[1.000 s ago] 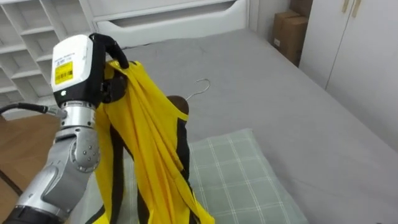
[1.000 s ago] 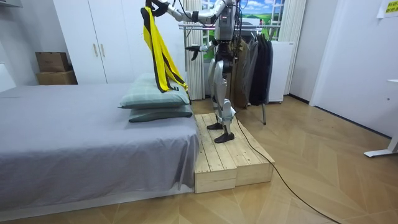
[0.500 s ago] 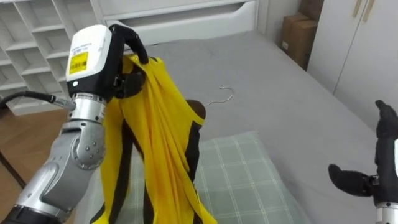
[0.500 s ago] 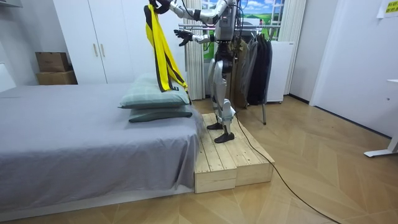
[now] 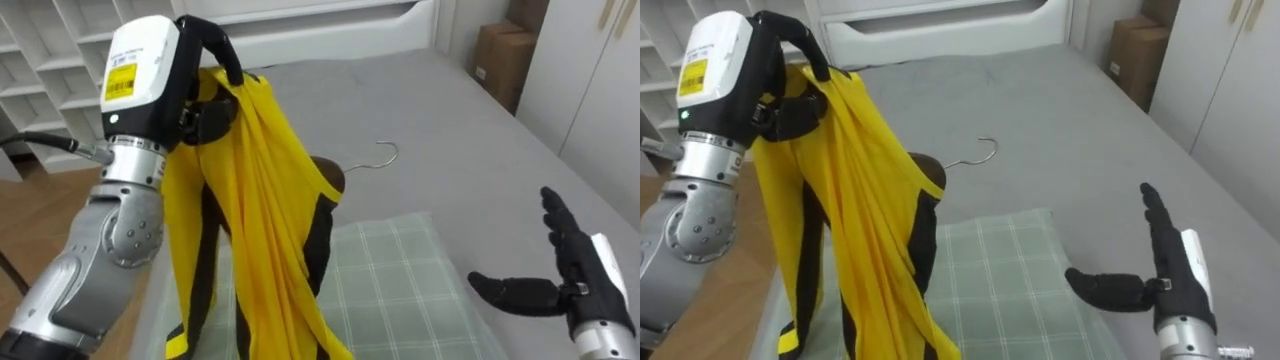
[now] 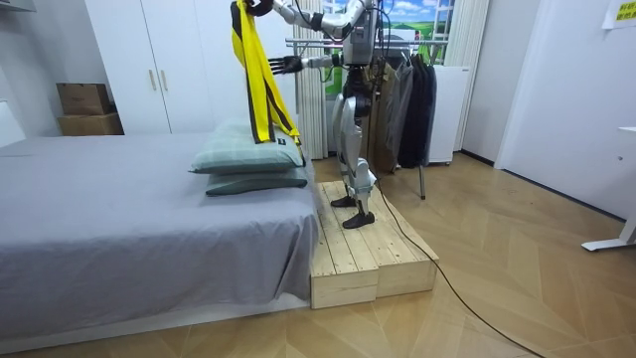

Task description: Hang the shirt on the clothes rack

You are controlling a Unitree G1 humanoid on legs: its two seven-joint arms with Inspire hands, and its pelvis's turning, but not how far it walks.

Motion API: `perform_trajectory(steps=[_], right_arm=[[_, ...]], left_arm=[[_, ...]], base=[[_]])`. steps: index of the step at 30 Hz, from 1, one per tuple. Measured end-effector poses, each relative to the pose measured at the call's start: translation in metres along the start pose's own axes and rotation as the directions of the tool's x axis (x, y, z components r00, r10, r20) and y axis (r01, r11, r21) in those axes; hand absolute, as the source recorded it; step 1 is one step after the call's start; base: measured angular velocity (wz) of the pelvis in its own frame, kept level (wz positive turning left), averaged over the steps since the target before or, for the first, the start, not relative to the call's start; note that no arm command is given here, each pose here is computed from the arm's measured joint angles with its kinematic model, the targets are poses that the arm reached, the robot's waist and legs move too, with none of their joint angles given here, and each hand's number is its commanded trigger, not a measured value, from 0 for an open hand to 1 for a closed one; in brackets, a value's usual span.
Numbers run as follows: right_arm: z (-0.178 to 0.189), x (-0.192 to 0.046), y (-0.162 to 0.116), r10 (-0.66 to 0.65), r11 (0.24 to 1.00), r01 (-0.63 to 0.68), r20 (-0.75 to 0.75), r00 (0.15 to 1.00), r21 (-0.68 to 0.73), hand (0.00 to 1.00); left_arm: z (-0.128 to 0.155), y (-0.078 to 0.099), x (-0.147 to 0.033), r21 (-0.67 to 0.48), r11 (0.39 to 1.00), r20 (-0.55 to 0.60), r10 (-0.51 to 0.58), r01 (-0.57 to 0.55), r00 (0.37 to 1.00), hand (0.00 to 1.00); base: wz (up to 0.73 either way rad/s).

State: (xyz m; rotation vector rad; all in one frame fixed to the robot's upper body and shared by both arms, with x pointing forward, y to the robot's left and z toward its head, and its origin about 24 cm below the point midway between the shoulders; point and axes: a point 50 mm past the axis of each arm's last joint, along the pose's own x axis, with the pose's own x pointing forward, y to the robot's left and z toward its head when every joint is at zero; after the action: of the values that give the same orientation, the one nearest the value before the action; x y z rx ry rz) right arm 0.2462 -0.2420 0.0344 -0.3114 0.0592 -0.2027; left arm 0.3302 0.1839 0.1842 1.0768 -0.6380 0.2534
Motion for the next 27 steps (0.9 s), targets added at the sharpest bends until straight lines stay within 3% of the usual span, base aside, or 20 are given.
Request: perform_trajectory(steps=[8, 18, 27], right_arm=[[0.02, 0.012, 0.045, 0.239, 0.971, -0.24, 0.068, 0.969, 0.006, 0.0], [0.01, 0.01, 0.066, 0.38, 0.924, -0.381, 0.019, 0.925, 0.038, 0.0], [0.011, 0.0, 0.097, 0.516, 0.81, -0.503, 0.04, 0.856, 0.301, 0.0]], left_arm=[[0.004, -0.003, -0.001, 0.007, 1.0, 0.016, -0.004, 0.004, 1.0, 1.0], [0.024, -0.005, 0.001, -0.054, 0.998, 0.046, 0.036, -0.034, 0.998, 1.0], [0.034, -0.007, 0.001, -0.068, 0.997, 0.074, 0.045, -0.04, 0.996, 1.0]], base=[[0.0], [0.01], [0.0]])
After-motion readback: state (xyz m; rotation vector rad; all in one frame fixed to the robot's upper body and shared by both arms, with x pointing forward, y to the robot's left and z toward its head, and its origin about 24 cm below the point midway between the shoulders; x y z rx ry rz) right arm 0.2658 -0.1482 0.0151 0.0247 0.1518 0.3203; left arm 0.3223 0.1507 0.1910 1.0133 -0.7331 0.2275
